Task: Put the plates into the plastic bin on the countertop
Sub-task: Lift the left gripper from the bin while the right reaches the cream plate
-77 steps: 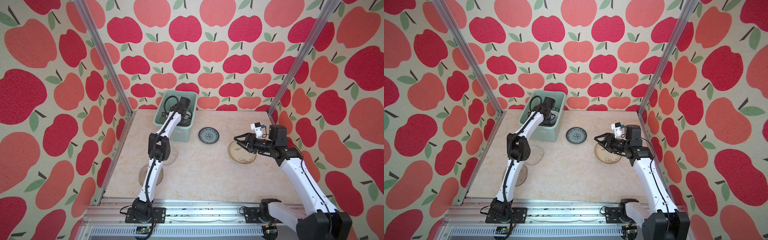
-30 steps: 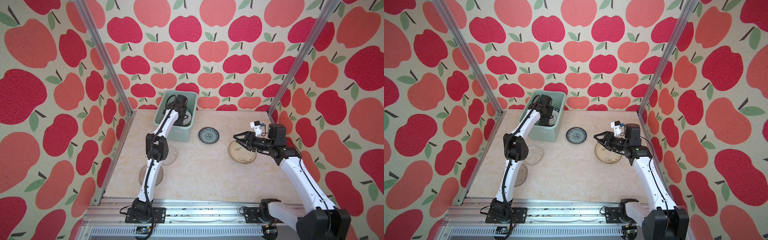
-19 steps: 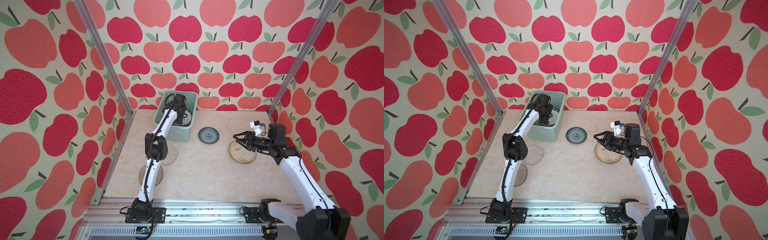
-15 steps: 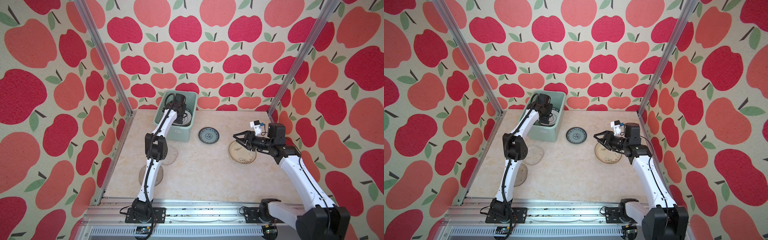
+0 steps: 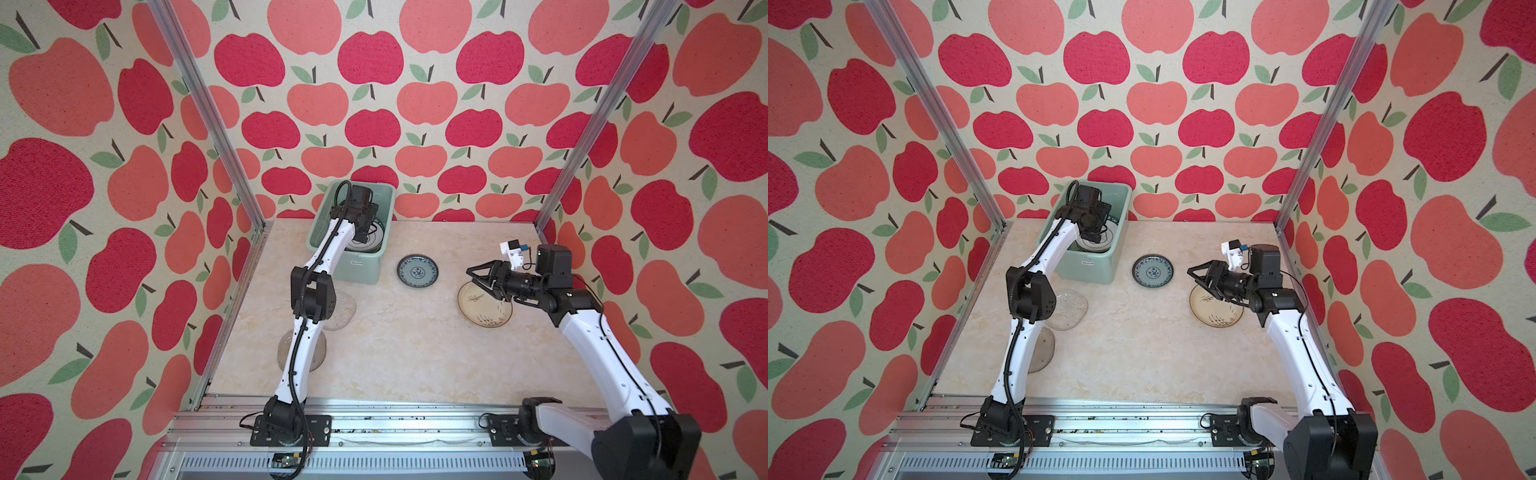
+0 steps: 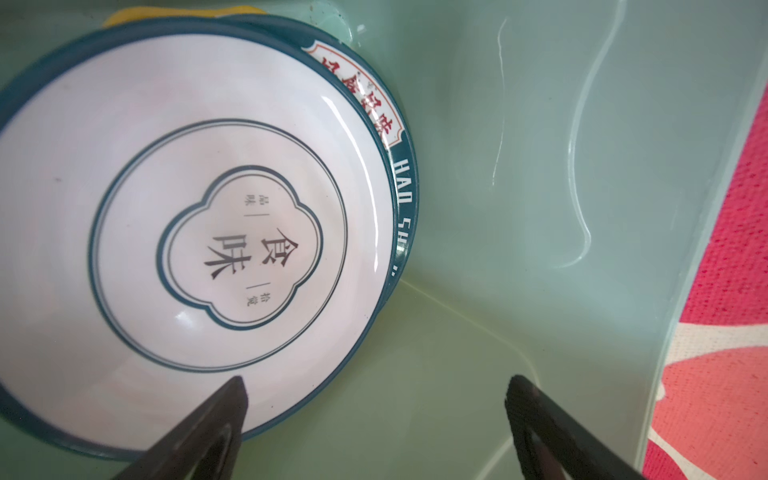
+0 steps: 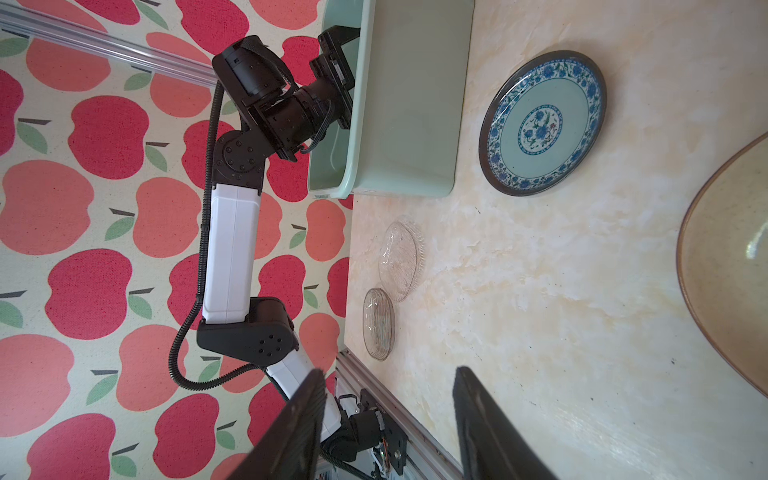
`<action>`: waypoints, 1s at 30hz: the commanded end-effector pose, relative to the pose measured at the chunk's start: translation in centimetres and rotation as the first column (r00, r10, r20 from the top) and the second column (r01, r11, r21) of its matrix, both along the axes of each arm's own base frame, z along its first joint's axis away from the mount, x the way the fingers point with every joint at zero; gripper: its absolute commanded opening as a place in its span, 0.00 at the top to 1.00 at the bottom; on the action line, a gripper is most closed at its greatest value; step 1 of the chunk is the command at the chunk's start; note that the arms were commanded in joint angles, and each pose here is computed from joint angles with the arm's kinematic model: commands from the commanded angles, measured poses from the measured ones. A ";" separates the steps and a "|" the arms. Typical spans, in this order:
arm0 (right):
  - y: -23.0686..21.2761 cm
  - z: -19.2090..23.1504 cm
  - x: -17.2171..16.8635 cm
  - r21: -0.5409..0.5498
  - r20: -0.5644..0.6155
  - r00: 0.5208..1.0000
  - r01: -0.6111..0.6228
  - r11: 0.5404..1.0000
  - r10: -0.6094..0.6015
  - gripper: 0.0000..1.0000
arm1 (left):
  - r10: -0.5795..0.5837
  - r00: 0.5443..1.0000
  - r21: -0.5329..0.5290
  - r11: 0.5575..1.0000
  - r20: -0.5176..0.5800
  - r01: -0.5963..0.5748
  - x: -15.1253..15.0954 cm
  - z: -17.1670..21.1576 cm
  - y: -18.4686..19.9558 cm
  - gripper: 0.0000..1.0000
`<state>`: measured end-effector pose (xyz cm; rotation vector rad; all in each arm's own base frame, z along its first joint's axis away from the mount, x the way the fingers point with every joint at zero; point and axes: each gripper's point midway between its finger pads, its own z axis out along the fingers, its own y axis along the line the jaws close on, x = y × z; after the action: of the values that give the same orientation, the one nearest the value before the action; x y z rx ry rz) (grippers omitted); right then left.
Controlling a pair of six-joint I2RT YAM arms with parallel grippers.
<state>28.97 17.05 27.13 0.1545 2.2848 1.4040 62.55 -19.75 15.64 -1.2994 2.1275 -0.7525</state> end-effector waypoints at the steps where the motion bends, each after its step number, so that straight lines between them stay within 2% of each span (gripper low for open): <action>1: -0.2 1.7 -0.8 -0.022 0.041 0.999 -0.015 1.000 0.016 0.48 | -0.089 0.993 0.081 0.993 0.079 0.082 -2.3 6.7 -0.4 0.01; 8: -2.5 0.5 -1.4 -0.141 0.040 0.999 0.041 0.989 -0.036 0.46 | -0.214 0.967 0.262 0.949 0.138 0.172 -6.2 13.2 -0.5 0.01; 12: -3.5 0.1 -1.5 -0.173 0.039 0.997 0.067 0.983 -0.061 0.44 | -0.356 0.921 0.376 0.884 0.159 0.277 -8.7 16.7 -1.1 0.01; 15: -4.2 -0.4 -1.7 -0.202 0.027 0.996 0.083 0.976 -0.080 0.43 | -0.489 0.859 0.484 0.794 0.150 0.367 -11.5 19.4 -1.5 0.01; 18: -5.0 -1.0 -1.9 -0.226 0.016 0.995 0.099 0.969 -0.098 0.42 | -0.619 0.776 0.589 0.673 0.116 0.448 -14.7 21.5 -1.9 0.01; 20: -5.4 -1.3 -2.2 -0.245 0.016 0.994 0.109 0.963 -0.108 0.42 | -0.691 0.717 0.647 0.588 0.091 0.485 -17.2 22.7 -1.9 0.01; 23: -6.2 -2.2 -2.7 -0.282 0.008 0.993 0.118 0.952 -0.120 0.42 | -0.760 0.645 0.710 0.497 0.078 0.498 -20.5 24.4 -1.3 0.01; 25: -6.7 -2.9 -2.9 -0.312 0.004 0.991 0.126 0.942 -0.131 0.41 | -0.789 0.608 0.736 0.465 0.093 0.491 -22.6 25.3 -0.6 0.01; 27: -7.3 -4.1 -3.2 -0.341 -0.012 0.989 0.134 0.931 -0.147 0.41 | -0.801 0.584 0.767 0.454 0.129 0.453 -24.5 26.1 0.4 0.01; 30: -8.3 -5.7 -3.2 -0.375 -0.039 0.982 0.157 0.914 -0.184 0.41 | -0.830 0.514 0.816 0.443 0.216 0.372 -27.6 27.4 1.6 0.01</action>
<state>26.61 9.98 23.74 0.2478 2.4130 0.9626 36.43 -18.52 40.87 0.1199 2.1187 -0.4469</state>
